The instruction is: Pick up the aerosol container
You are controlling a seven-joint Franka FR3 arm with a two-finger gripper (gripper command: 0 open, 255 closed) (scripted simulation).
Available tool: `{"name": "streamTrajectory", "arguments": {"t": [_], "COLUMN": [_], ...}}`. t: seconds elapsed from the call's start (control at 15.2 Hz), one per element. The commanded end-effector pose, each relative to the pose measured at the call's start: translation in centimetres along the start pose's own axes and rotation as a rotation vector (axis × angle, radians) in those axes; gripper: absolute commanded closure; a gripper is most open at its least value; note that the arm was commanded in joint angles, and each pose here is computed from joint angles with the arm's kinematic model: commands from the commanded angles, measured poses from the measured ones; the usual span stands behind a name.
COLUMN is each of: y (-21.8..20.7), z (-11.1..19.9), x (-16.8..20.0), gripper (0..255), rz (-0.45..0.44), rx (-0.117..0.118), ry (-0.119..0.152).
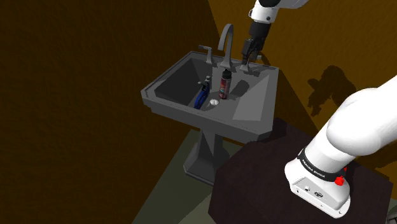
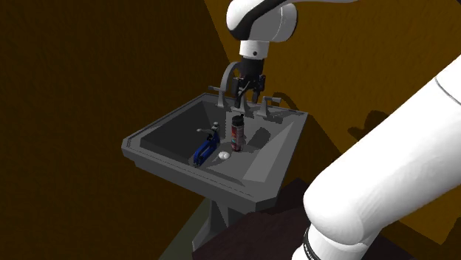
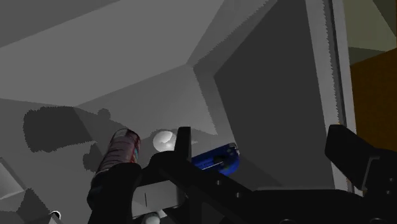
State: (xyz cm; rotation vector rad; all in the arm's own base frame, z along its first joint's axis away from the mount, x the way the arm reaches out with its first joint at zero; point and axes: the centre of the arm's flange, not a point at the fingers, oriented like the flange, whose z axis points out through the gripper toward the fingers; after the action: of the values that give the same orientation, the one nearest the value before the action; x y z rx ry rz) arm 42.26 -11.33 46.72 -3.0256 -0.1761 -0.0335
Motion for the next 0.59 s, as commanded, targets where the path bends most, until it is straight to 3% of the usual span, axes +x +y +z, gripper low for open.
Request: {"name": "streamTrajectory", "arguments": {"t": [0.0, 0.53], "y": [1.6, 7.8], "z": [1.6, 7.6], "x": [1.2, 6.8], "gripper": [0, 0], "rz": [-0.008, -0.036], "rx": [-0.006, -0.026], "ry": [0.003, 0.009]}}
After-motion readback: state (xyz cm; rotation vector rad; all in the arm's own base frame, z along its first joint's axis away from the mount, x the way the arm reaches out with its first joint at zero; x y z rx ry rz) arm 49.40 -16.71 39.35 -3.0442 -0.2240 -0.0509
